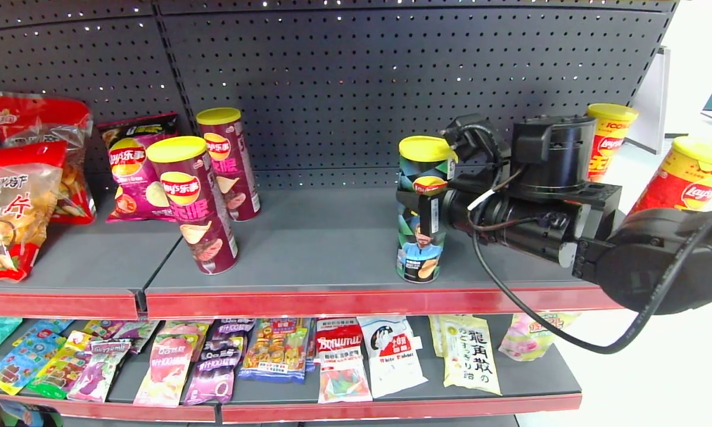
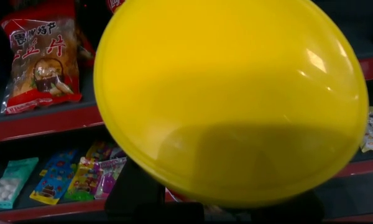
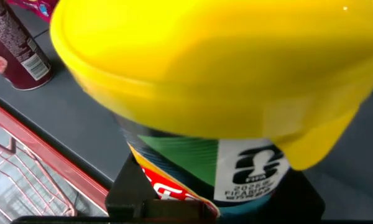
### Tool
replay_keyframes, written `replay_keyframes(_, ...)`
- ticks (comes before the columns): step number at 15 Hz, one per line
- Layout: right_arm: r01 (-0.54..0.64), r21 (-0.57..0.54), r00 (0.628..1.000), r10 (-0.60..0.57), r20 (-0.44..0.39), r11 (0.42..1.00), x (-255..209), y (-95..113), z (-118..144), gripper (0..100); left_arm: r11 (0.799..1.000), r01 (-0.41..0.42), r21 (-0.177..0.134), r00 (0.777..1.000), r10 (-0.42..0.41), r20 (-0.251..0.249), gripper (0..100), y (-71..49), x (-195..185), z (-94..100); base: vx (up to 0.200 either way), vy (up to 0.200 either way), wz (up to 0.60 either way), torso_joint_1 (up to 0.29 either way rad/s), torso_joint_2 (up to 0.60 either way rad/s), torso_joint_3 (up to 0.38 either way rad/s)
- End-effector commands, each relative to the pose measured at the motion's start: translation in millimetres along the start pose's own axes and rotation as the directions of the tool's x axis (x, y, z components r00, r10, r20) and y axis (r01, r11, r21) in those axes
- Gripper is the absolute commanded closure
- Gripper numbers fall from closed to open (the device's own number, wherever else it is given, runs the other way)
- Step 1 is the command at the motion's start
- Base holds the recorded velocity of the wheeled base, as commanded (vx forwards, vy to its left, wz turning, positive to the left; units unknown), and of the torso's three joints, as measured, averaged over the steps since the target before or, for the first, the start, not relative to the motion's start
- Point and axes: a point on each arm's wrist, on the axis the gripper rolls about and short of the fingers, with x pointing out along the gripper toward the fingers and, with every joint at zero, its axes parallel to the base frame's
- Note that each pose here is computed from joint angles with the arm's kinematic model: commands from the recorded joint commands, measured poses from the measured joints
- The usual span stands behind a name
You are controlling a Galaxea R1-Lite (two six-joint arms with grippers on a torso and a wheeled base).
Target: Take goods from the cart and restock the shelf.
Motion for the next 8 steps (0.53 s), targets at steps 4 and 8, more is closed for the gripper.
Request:
replay_keyframes(4, -0.003, 0.019, 1.000, 0.003, 0.002, 1.000, 0.2, 4.1, -5.1, 100, 1.000, -0.001, 0.000, 1.000, 0.001, 0.003, 100, -0.1, -0.6, -0.1, 0.000, 0.000, 0.00, 0.000, 0.00, 0.000)
replay_keyframes(8, 0.001, 0.008, 1.000, -0.001, 0.017, 1.000, -1.9, 4.4, -10.7, 100, 1.000, -0.002, 0.000, 1.000, 0.002, 0.004, 100, -0.1, -0.9, -0.1, 0.000, 0.000, 0.00, 0.000, 0.00, 0.000)
